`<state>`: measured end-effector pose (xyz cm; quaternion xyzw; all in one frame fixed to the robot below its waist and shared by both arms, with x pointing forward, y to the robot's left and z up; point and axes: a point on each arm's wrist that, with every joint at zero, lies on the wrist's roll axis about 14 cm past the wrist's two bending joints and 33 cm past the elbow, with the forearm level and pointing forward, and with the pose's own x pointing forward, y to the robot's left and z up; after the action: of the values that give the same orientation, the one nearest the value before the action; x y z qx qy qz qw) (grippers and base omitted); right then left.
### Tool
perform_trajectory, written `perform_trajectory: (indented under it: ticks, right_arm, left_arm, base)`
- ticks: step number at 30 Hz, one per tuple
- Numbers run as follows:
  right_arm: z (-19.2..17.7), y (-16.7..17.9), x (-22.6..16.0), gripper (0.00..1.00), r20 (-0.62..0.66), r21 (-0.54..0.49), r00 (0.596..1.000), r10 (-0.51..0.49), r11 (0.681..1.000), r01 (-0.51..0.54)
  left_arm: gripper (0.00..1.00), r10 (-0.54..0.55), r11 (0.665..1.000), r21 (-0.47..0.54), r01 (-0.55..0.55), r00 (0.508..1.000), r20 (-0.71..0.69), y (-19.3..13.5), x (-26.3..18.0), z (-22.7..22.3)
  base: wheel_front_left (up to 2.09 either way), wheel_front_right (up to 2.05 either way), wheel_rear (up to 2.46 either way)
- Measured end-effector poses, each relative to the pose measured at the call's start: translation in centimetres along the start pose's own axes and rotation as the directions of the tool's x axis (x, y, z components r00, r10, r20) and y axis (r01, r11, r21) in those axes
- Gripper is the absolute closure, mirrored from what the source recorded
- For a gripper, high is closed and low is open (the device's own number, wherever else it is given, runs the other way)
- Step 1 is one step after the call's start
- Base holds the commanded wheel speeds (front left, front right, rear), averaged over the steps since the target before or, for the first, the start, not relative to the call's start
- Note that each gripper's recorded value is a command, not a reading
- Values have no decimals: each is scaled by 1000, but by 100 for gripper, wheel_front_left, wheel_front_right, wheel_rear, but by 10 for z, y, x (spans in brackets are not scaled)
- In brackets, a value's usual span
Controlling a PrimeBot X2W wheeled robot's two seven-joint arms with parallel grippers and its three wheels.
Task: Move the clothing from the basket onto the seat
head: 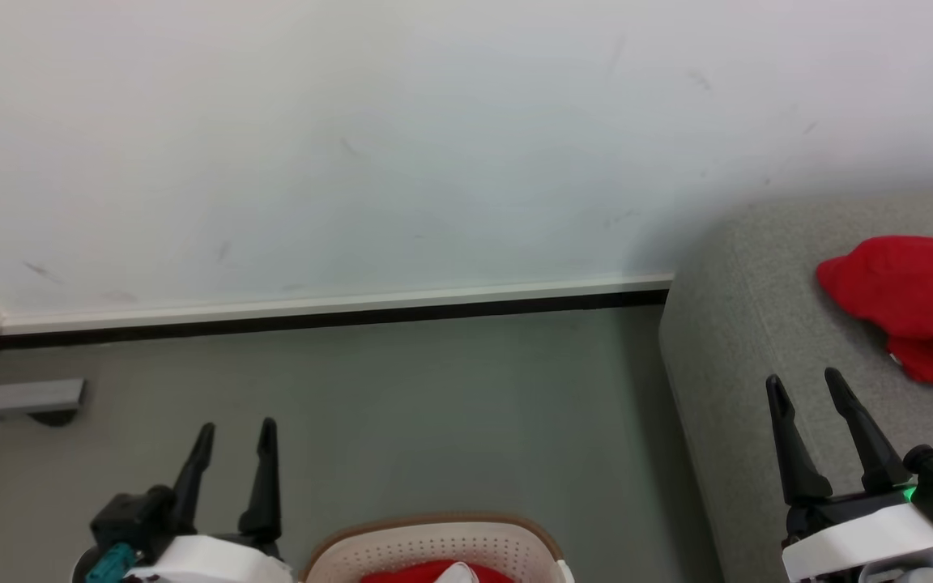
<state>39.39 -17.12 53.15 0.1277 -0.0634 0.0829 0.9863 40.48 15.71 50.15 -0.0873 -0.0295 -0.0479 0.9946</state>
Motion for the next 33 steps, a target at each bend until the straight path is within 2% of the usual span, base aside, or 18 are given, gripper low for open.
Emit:
perform_trajectory:
  ticks: [9, 20, 27, 33]
  right_arm:
    - [2, -13, 12, 0, 4, -3, 1000, -16, 1000, 16]
    - [-3, -20, 46, 0, 2, -13, 1000, -2, 1000, 2]
    - [-14, -27, 69, 0, -7, -18, 1000, 2, 1000, -2]
    - [-23, -37, 87, 0, -11, -21, 1000, -5, 1000, 5]
  left_arm:
    - [0, -75, 997, -20, 73, 995, -60, -24, 16, -23]
    - [0, -153, 988, -52, 147, 973, -170, -47, 42, -69]
    - [0, -196, 980, -78, 181, 942, -272, -59, 54, -113]
    - [0, -217, 976, -79, 202, 894, -391, -62, 53, -160]
  base:
    - [0, 0, 0]
    - [0, 0, 0]
    - [0, 0, 0]
    - [0, 0, 0]
